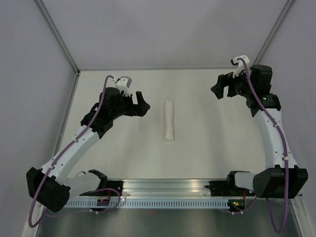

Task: Fold the napkin, place the utensils inside, and roll it up
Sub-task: Reset both arms

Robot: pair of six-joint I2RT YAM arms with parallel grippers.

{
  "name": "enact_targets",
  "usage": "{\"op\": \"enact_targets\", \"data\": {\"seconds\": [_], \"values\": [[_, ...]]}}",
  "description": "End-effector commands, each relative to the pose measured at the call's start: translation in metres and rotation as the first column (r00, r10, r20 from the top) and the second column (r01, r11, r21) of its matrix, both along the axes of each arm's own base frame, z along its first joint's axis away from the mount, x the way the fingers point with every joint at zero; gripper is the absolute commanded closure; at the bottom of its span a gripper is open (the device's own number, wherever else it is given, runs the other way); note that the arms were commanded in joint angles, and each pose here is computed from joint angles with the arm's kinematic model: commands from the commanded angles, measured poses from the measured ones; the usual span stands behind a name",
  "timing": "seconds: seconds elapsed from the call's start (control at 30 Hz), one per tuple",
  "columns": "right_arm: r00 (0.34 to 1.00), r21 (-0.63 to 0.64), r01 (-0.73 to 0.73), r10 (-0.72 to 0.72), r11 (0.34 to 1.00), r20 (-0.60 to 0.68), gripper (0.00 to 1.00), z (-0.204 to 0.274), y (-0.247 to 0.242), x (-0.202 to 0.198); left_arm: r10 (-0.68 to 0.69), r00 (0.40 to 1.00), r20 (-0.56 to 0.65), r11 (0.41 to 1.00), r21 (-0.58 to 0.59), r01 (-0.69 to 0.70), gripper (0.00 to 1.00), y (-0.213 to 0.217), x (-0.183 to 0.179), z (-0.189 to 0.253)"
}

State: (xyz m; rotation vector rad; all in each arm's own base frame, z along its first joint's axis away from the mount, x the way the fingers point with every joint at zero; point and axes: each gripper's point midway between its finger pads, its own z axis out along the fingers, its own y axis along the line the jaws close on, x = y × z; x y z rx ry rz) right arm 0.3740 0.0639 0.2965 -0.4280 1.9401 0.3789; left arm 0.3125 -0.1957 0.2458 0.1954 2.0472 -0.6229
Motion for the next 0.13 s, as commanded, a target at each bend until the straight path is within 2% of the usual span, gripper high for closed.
{"op": "enact_targets", "data": {"seconds": [0.0,0.1], "values": [[0.996,0.050,0.085,-0.086,0.995,0.025,0.02,0.0138,-0.0065,0.0046,-0.022,0.999,0.040,0.999,0.040,0.021,0.00,0.0074,-0.0084,0.0059],[0.995,0.067,0.093,-0.095,0.993,0.029,0.02,0.0141,-0.0060,0.0039,-0.031,0.998,0.051,0.999,0.046,0.028,0.00,0.0088,-0.0113,0.0092]]}}
